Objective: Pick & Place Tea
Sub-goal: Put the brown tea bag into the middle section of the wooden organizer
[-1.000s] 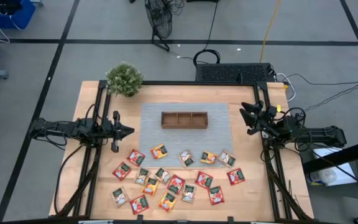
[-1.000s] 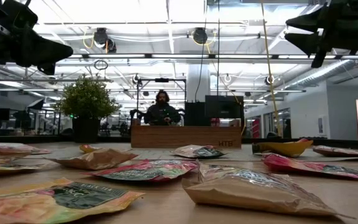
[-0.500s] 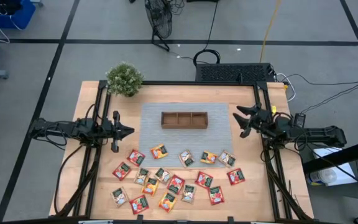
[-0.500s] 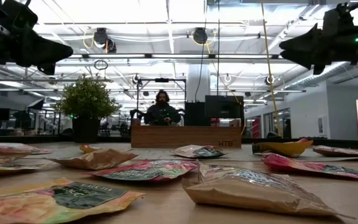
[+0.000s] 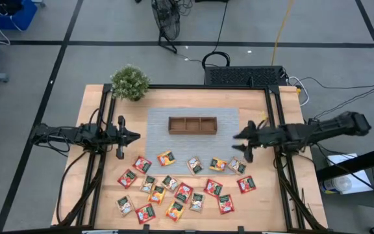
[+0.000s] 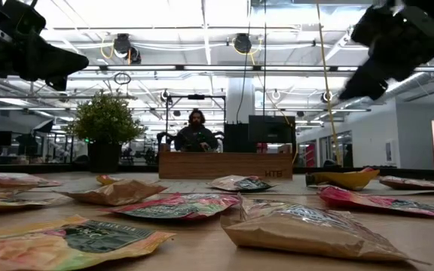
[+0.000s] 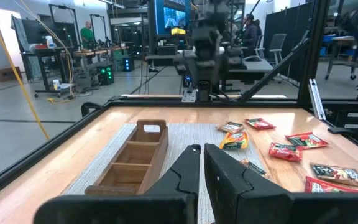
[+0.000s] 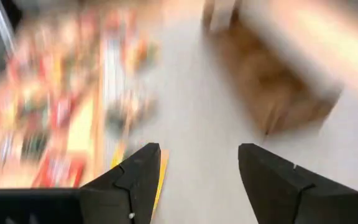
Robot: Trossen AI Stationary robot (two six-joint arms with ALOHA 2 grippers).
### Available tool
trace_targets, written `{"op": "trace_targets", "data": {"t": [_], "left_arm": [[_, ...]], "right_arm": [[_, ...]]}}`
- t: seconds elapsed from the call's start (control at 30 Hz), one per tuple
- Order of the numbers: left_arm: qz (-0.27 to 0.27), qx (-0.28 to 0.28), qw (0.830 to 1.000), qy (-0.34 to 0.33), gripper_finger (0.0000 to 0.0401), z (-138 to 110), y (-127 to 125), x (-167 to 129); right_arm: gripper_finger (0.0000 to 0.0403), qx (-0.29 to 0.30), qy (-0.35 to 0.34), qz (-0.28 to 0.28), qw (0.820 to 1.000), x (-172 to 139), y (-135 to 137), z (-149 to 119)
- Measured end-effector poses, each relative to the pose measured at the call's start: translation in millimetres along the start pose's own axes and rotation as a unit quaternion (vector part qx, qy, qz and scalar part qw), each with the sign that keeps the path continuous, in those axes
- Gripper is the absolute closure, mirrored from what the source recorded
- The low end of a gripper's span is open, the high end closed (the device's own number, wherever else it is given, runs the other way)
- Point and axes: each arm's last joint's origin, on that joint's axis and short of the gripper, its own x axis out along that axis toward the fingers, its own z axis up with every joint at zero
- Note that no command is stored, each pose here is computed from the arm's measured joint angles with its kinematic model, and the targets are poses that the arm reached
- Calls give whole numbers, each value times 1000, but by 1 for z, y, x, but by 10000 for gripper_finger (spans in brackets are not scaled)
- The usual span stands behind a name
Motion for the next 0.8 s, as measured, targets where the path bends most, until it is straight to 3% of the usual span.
{"op": "trace_targets", "data": {"t": [0.1, 0.2, 0.43, 0.63, 0.73, 0.8], "left_arm": [[-1, 0, 1000, 0, 370, 0, 0, 0], [-1, 0, 1000, 0, 370, 0, 0, 0], [-1, 0, 1000, 0, 370, 0, 0, 0], [-1, 0, 1000, 0, 370, 0, 0, 0], [-1, 0, 1000, 0, 370, 0, 0, 0], [-1, 0, 1000, 0, 370, 0, 0, 0]], "right_arm": [[206, 30, 117, -13, 993, 5, 13, 12], [207, 64, 211, -48, 974, 18, 17, 1], [204, 117, 295, -49, 947, 43, 26, -23], [214, 171, 330, 71, 926, 53, 44, -32], [230, 161, 302, 133, 930, 55, 57, -31], [253, 143, 300, 141, 932, 56, 61, -34]]}}
